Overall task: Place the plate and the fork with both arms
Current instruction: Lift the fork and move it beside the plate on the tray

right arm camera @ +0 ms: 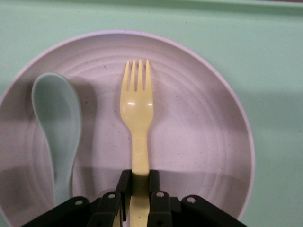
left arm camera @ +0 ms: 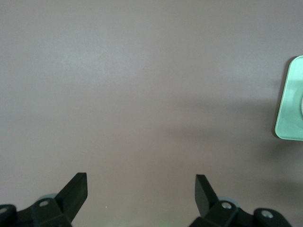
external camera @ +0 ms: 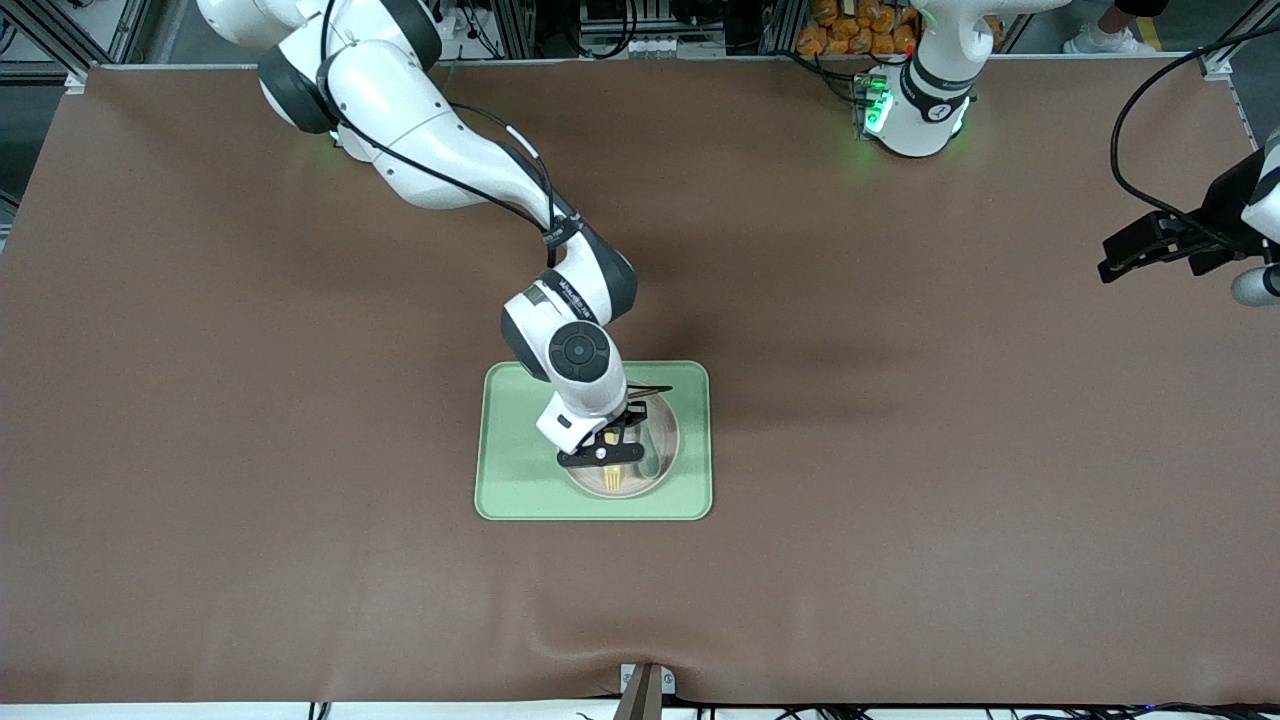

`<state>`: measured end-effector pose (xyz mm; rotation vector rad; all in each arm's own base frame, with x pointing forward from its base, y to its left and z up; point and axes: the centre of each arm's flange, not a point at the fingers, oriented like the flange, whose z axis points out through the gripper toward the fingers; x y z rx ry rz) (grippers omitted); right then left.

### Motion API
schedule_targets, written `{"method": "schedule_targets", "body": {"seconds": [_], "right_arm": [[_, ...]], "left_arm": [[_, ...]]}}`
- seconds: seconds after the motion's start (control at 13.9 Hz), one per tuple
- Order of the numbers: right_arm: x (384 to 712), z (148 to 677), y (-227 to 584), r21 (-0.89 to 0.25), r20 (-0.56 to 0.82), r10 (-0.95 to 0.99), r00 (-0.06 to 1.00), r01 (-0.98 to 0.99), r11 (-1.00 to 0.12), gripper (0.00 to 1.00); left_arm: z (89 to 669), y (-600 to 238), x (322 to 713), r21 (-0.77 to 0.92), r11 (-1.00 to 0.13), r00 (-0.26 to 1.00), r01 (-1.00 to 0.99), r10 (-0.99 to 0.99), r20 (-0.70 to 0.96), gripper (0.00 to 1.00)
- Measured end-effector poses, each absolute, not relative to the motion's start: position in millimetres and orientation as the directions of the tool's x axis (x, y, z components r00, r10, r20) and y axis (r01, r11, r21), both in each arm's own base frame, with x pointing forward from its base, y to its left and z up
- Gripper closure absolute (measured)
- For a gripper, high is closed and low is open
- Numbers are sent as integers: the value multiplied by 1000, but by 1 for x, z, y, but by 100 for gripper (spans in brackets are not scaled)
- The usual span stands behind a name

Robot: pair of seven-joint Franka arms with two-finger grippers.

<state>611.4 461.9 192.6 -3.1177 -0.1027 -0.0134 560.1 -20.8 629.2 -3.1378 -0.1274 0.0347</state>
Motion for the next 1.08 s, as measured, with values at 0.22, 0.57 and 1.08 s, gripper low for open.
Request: {"method": "schedule_targets", "body": {"seconds": [0.22, 0.57, 1.08], "right_arm": [[616, 199, 461, -26, 20, 38, 999, 38, -999, 80], [638, 227, 440, -30, 29, -6, 1000, -5, -1000, 80], [671, 243, 350, 19, -47, -30, 998, -29, -999, 80]], "left_arm": [[630, -20, 560, -1, -997, 996, 82, 82, -17, 0], [630, -20, 563, 1, -997, 997, 82, 82, 4, 0], [630, -18, 565, 3, -996, 996, 86, 86, 21, 0]]}}
